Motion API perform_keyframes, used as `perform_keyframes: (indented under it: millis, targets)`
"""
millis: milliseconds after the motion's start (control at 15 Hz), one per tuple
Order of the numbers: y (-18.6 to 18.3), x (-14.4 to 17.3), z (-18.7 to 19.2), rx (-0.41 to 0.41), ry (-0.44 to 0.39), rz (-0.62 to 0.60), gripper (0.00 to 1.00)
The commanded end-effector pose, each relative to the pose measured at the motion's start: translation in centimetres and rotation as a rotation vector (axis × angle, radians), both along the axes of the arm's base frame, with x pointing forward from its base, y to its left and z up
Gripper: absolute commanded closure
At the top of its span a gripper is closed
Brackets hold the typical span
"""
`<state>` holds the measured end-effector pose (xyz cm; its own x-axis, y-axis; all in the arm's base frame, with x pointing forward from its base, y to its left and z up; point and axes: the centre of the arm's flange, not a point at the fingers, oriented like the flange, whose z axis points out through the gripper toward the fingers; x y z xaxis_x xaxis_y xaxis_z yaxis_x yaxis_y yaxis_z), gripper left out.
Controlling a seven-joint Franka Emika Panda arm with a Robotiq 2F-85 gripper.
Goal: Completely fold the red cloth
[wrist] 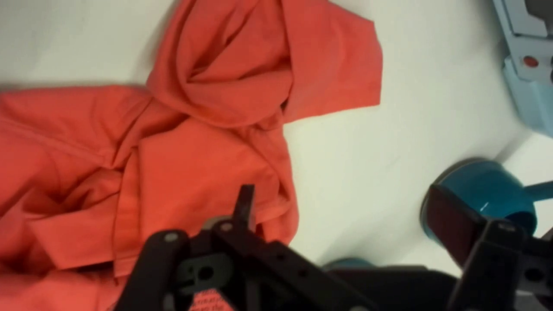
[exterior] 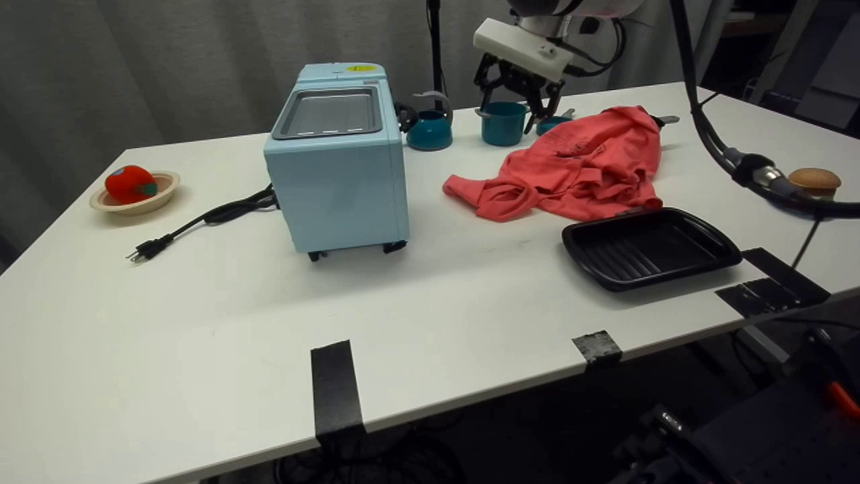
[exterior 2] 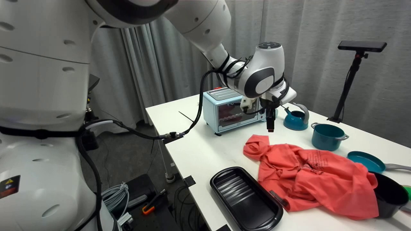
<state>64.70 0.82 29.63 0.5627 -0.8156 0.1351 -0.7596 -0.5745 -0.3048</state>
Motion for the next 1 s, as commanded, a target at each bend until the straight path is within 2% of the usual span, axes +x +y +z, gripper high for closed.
perform_keyframes:
  millis: [0, 267, 533, 933]
  targets:
    - [2.4, 3.9, -2.8, 0.037, 0.048, 0.115, 0.00]
    - [4.4, 4.9, -6.2, 0.028, 0.106, 0.209, 0.00]
    - [5.0, 5.5, -8.5, 0.019, 0.138, 0.213, 0.00]
    - [5.1, 5.9, -9.2, 0.003, 0.188, 0.216, 0.02]
